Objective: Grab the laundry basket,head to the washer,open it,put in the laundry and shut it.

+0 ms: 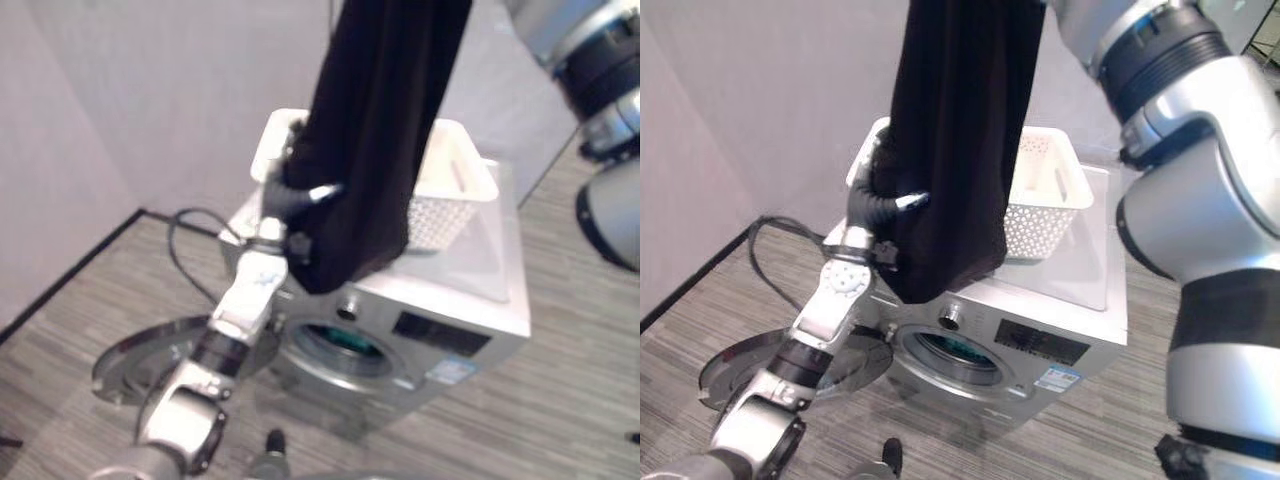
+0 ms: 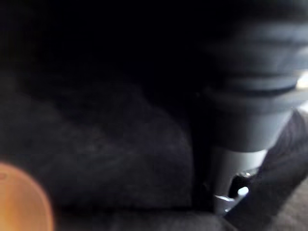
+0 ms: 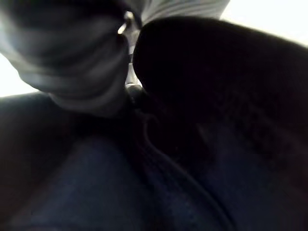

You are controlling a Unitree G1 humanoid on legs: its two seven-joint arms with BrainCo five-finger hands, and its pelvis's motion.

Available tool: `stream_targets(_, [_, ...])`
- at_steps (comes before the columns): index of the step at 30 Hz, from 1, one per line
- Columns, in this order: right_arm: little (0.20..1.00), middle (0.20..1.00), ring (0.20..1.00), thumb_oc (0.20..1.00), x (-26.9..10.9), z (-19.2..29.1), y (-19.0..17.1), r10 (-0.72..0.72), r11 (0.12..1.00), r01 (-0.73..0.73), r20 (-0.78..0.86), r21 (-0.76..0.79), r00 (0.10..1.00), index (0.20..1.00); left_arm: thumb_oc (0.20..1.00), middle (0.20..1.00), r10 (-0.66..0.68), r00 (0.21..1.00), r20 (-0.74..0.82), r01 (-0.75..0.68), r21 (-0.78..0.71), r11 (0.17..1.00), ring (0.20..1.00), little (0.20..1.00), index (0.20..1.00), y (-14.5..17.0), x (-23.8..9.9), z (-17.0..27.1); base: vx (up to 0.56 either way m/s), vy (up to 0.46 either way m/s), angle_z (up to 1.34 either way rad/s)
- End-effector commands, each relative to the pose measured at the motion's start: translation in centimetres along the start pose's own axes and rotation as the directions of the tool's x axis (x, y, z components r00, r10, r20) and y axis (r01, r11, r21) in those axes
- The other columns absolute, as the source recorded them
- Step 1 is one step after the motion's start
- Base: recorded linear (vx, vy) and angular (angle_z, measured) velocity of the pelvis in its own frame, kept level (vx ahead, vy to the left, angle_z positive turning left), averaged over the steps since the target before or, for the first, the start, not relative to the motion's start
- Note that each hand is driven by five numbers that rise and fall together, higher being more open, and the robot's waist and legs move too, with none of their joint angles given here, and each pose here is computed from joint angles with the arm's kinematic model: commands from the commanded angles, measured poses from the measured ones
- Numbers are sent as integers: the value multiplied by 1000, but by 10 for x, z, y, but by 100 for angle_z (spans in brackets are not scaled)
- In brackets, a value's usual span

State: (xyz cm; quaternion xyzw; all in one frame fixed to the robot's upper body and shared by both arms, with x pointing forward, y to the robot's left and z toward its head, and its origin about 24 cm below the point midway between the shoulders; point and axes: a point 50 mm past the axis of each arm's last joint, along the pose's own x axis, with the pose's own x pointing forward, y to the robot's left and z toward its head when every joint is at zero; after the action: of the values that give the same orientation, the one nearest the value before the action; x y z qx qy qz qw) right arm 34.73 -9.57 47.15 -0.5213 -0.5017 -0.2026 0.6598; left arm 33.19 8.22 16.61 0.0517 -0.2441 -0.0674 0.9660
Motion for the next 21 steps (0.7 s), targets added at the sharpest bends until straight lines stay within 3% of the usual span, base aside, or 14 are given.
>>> stream_targets(1, [200, 200, 200, 200, 29, 14, -58, -168, 984, 170, 50, -48, 985, 200, 1000, 1000, -90, 991, 99, 92, -24, 995, 1000, 1000, 1000, -36, 27, 29, 13, -14, -3])
stream_targets(6, [200, 200, 200, 200, 27, 9, -57, -181, 983, 182, 28, -33, 983, 200, 1000, 1000, -116, 987, 110, 122, -50, 991, 1000, 1000, 1000, -52, 36, 36, 8, -12, -6])
stream_targets(7, [200, 200, 200, 200, 26, 7, -57, -182, 983, 183, 22, -32, 983, 200, 551, 551, -118, 987, 105, 124, -57, 991, 551, 551, 551, -54, 37, 36, 7, -14, -4])
stream_targets(8, [200, 200, 200, 200, 26, 7, -57, -184, 982, 185, 22, -30, 983, 200, 219, 219, -113, 987, 110, 120, -58, 991, 219, 219, 219, -54, 39, 38, 0, 0, 0])
stream_targets(21, [200, 200, 200, 200, 15, -10, -46, -154, 988, 154, -27, -26, 988, 200, 200, 200, 23, 982, 189, -13, -55, 998, 200, 200, 200, -17, 46, 52, 5, -4, -3])
